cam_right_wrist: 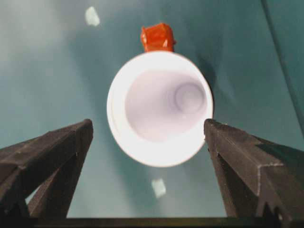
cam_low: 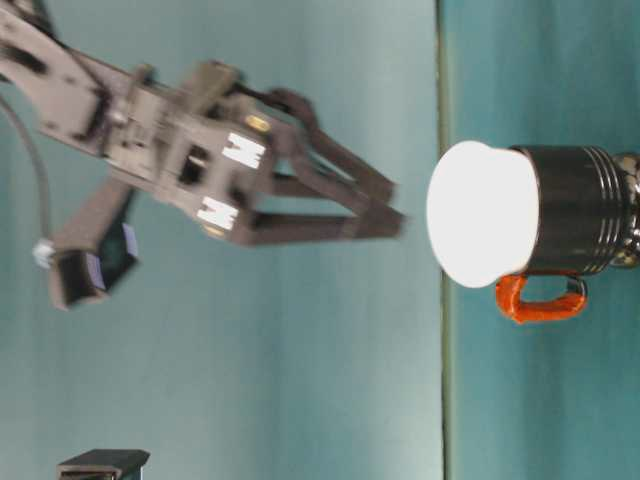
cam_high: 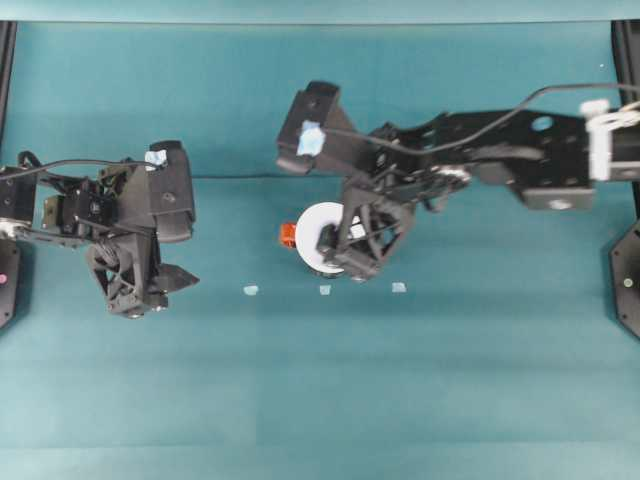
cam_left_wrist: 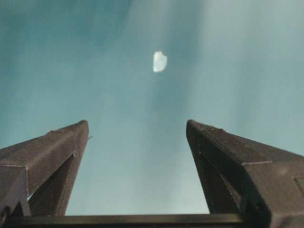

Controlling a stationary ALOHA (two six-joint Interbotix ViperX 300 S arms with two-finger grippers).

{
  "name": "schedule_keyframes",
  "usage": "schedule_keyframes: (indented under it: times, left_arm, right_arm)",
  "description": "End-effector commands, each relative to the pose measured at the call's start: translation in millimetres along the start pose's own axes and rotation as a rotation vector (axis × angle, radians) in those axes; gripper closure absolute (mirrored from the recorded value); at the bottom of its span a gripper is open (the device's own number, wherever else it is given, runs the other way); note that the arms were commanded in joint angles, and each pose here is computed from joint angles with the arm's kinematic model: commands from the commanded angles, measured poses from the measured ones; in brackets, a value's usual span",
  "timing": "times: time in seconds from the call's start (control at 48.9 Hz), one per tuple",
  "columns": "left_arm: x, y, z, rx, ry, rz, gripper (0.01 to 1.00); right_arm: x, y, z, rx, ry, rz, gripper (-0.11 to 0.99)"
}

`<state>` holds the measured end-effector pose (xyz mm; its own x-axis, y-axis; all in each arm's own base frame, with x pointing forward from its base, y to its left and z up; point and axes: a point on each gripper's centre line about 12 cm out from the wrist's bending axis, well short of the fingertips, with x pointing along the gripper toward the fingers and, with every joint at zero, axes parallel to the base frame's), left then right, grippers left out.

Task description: Put the paper cup into the moved red handle cup holder.

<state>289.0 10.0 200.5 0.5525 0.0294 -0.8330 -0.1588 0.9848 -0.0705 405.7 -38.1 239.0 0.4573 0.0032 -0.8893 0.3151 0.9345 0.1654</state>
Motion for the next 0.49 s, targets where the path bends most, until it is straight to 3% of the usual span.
schedule_keyframes:
  times: [0.0,0.286,0.47]
  left_arm:
    - [-4,-2.7,4.1,0.006,-0.022,-0.007,0.091]
    - [-4,-2.5,1.7,0.006,-0.019,-0.007,0.091]
    - [-4,-2.4,-1.2,0.009,-0.016,-0.008,0.091]
  right_arm:
    - [-32,7.6,7.3,-0.008,-0.065,0.022,-0.03]
    - [-92,22.8,2.0,-0.053,-0.190,0.076,-0.02]
    - [-129,24.4,-10.5,-0.077,-0.305,0.107,-0.02]
